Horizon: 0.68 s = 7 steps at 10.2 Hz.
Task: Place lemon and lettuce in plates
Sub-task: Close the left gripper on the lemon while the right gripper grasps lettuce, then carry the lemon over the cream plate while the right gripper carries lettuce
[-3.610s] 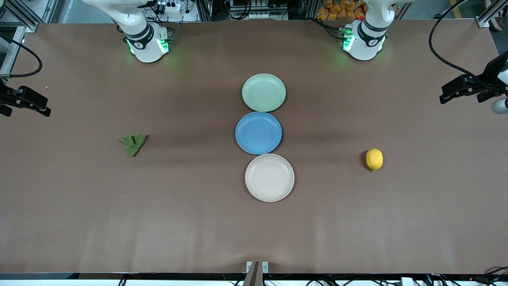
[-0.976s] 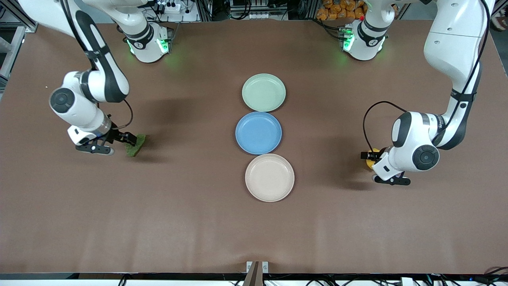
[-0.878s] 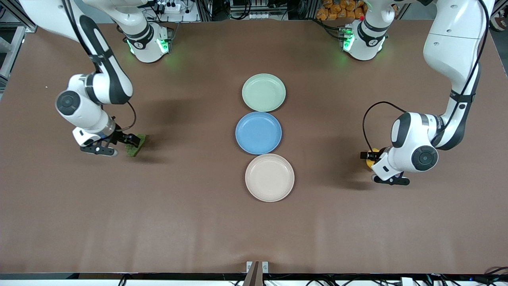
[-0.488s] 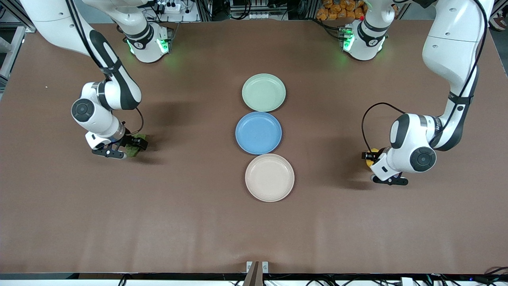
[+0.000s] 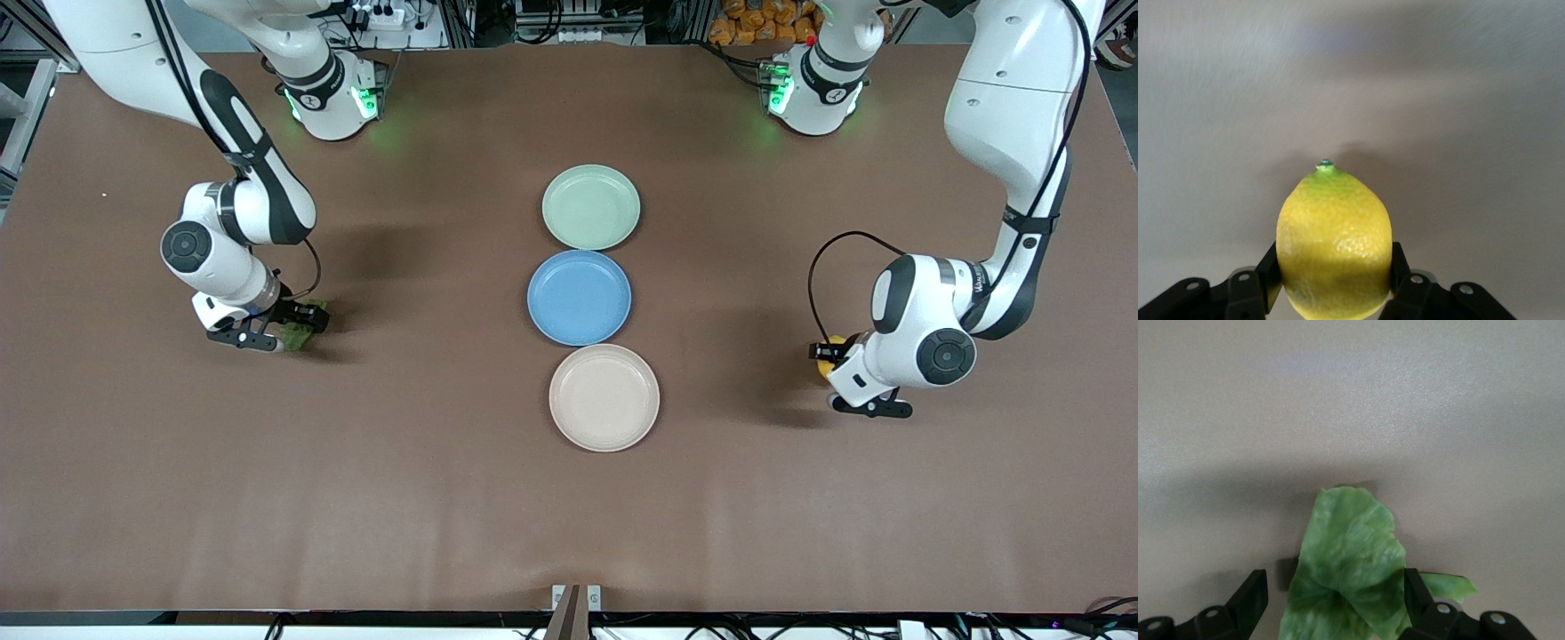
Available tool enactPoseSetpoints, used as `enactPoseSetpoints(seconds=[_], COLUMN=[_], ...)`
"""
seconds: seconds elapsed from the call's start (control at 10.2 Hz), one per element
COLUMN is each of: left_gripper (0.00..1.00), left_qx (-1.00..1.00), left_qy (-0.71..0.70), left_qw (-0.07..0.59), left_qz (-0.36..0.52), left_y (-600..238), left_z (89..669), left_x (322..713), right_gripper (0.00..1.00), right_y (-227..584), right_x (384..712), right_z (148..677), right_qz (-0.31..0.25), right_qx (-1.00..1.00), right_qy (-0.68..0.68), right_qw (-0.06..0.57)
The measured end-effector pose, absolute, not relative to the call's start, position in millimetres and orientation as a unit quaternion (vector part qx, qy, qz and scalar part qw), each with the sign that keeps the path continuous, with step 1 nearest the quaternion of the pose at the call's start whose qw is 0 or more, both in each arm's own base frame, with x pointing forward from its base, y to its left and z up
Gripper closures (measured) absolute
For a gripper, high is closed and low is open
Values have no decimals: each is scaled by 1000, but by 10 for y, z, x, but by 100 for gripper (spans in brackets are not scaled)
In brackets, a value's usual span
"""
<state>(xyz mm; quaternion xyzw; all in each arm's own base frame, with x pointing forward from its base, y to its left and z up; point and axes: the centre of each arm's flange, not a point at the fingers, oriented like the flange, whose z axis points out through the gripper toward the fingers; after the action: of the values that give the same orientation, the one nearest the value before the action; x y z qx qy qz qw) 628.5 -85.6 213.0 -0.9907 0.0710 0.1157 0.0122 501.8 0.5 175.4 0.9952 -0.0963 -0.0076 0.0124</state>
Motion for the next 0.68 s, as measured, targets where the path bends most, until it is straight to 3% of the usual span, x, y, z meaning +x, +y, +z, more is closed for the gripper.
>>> enactPoseSetpoints(seconds=[0.59,0.68], left_gripper=[35,35], left_qx=[-993,-993], left_qy=[79,76], left_qw=[-66,-72], left_qz=[53,52], left_y=[-2252,-2516], left_z=[2947,2971], left_x=[6358,6320], right_gripper=[96,96], right_y=[6,-5], right_x=[5024,5048], right_z=[1766,1804], right_qz=[-6,-12], right_qx=[995,995], right_qy=[-96,-97], right_qw=[12,13])
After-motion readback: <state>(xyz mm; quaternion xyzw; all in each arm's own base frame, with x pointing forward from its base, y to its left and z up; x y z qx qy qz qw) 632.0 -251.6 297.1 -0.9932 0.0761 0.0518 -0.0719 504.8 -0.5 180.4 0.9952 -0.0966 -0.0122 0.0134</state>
